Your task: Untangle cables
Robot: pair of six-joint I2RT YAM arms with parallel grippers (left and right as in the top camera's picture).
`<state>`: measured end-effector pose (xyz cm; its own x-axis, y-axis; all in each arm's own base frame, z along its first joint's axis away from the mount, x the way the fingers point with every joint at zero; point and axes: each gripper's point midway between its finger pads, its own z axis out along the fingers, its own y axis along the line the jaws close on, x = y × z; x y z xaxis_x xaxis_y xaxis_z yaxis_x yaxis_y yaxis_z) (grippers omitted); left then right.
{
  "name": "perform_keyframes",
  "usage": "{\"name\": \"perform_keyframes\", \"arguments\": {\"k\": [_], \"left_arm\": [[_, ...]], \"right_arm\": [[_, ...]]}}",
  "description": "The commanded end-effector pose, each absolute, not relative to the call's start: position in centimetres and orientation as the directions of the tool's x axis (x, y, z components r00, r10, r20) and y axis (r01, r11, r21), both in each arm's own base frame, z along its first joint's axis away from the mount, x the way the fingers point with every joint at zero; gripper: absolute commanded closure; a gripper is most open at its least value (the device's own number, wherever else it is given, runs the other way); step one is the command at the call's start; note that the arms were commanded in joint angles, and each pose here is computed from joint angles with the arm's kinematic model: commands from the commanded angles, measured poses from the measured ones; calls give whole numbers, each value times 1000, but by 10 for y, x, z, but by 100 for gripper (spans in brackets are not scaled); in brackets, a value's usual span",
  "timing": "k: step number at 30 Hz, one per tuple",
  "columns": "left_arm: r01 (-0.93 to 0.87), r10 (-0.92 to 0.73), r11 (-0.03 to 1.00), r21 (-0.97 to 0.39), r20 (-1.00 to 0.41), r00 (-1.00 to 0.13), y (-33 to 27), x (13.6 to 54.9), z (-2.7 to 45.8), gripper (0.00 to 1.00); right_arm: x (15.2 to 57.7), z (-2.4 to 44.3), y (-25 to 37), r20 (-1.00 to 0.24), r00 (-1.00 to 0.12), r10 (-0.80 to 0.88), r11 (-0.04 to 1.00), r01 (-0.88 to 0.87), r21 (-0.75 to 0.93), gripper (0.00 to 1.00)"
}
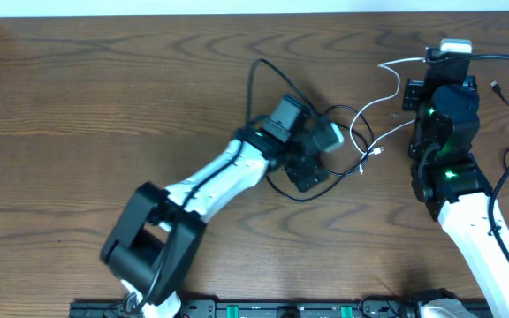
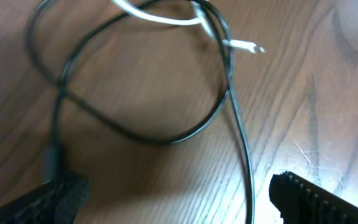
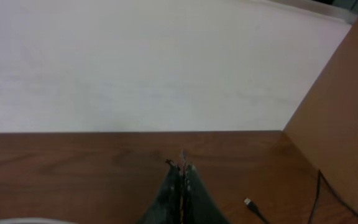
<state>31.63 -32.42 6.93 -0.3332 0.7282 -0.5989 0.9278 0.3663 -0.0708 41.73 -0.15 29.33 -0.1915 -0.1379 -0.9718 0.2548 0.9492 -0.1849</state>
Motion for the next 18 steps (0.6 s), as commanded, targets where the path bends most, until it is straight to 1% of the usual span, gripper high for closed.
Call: {"name": "perform_keyframes", "arguments": {"k": [1, 6, 11, 18], "left_arm": [[952, 761, 304, -31, -594, -262, -340, 308, 54, 2], [964, 769, 263, -28, -598, -227, -360, 301, 33, 2], [969, 774, 246, -16, -598, -206, -373, 301, 9, 2], [974, 781, 224, -16, -596, -189, -380, 293, 3, 2]], "right_arm": [[417, 291, -3, -972, -200, -124, 951, 254, -174, 99], [417, 288, -1, -973, -207, -105, 957, 245, -155, 99], [419, 287, 5, -974, -206, -96, 966, 216, -141, 99], [417, 280, 4, -969, -232, -90, 967, 213, -140, 99]]}}
